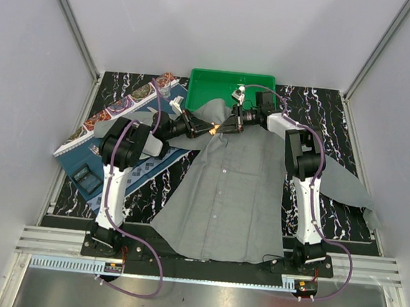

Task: Pin the brooch onto the clothing
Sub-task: Pin the brooch onto the flattened clothing.

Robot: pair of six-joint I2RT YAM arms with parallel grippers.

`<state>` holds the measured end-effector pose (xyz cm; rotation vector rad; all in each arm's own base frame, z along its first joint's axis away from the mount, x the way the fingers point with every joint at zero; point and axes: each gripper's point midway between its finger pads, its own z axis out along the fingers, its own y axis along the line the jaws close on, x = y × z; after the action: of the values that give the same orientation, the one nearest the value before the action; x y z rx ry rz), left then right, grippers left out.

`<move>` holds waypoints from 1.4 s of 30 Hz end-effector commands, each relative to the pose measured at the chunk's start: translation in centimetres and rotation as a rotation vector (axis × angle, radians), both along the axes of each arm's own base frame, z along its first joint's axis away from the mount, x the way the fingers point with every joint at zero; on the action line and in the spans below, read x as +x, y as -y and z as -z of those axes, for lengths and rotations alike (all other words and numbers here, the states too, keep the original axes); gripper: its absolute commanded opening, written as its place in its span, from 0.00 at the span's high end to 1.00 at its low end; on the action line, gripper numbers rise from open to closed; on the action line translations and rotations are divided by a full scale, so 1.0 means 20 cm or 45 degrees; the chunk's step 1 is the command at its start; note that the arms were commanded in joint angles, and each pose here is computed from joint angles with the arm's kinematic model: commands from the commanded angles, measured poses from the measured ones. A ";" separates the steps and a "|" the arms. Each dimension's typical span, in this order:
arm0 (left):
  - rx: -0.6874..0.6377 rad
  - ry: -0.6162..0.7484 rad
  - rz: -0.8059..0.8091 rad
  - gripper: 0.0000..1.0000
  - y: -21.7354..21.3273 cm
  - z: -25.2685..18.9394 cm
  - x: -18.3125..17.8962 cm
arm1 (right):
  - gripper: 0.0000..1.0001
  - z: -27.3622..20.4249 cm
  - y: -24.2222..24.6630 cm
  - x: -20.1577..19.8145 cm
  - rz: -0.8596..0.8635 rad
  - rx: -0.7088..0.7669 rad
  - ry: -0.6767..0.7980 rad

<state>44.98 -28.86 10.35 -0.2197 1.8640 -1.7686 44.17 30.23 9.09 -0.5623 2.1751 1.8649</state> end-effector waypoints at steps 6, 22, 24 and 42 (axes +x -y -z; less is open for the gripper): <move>-0.175 0.570 -0.032 0.88 -0.01 -0.42 -0.06 | 1.00 -0.24 -0.03 0.00 -0.027 0.039 0.168; -0.134 0.504 -0.030 0.95 0.01 -0.37 -0.04 | 1.00 -0.19 -0.06 -0.05 -0.062 -0.097 0.316; -0.128 0.493 -0.032 0.95 0.01 -0.37 -0.04 | 1.00 -0.18 -0.06 -0.05 -0.068 -0.123 0.362; -0.024 0.409 -0.080 0.96 0.04 -0.29 -0.02 | 1.00 -0.17 -0.08 -0.11 -0.129 -0.182 0.473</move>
<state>44.01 -29.41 9.57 -0.1622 1.8652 -1.7044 43.45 29.72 8.02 -0.8241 2.2022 1.5015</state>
